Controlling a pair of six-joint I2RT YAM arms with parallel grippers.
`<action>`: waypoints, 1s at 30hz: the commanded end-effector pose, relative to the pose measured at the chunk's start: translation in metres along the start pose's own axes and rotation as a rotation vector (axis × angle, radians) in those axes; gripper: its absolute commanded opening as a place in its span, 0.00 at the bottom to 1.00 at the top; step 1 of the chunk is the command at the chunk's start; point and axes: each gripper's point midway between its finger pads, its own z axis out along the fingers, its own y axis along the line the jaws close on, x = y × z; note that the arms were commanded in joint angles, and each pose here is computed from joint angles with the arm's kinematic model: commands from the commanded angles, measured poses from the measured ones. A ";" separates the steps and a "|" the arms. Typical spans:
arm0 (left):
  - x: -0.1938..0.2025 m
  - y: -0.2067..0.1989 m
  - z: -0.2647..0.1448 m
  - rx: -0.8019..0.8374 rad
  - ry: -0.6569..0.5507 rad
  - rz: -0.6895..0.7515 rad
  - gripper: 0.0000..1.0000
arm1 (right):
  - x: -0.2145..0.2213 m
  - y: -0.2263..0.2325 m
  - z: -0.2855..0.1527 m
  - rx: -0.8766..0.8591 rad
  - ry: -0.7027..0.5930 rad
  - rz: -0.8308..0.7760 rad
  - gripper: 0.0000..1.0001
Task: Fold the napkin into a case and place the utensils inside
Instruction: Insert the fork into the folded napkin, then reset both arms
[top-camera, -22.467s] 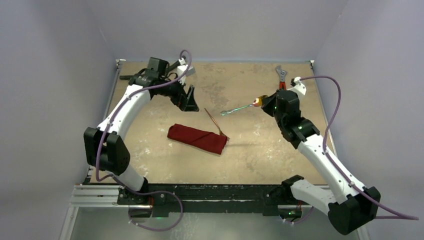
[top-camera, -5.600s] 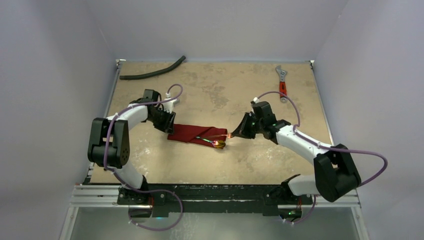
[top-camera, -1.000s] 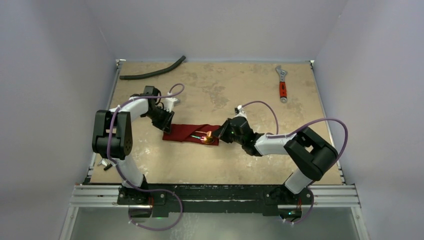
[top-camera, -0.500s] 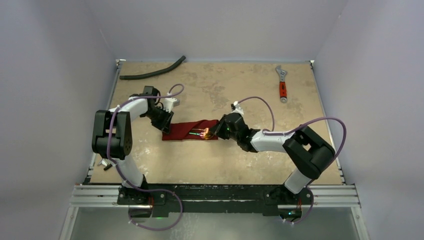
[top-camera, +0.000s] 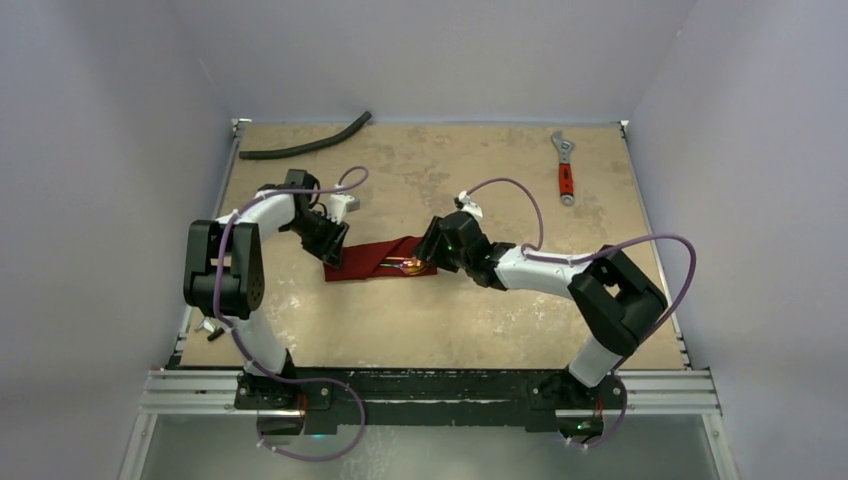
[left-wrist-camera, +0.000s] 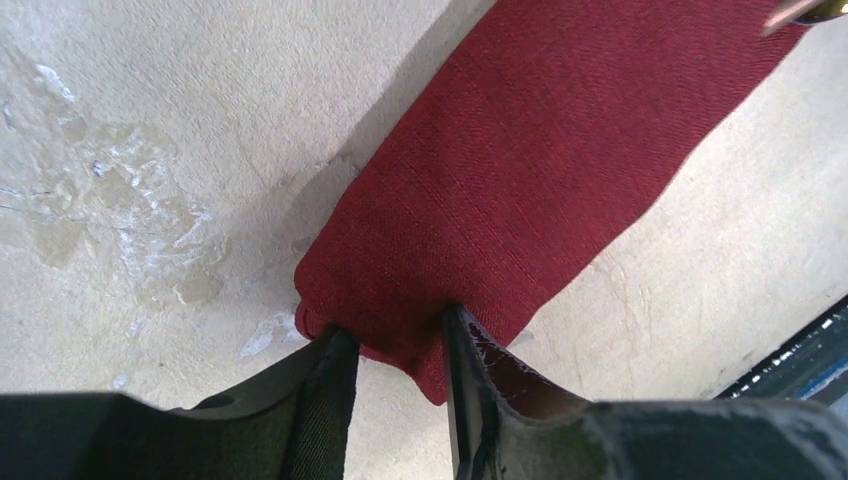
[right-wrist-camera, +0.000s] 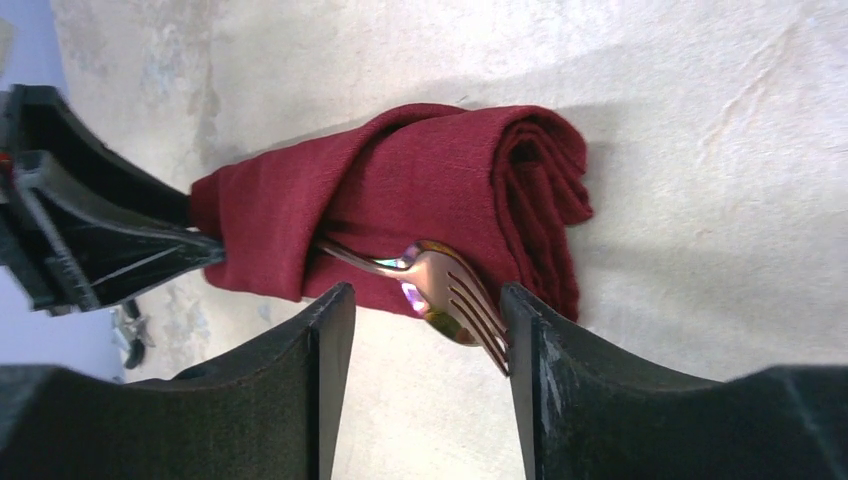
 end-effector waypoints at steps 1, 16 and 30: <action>-0.024 -0.008 -0.027 0.024 -0.061 0.046 0.37 | -0.022 -0.003 -0.006 0.050 -0.038 -0.060 0.60; -0.061 -0.028 -0.077 0.075 -0.130 0.103 0.44 | -0.027 -0.016 -0.025 0.077 -0.046 -0.085 0.54; -0.161 -0.054 0.026 0.087 -0.236 0.186 0.40 | 0.011 -0.021 -0.028 -0.087 0.007 -0.024 0.37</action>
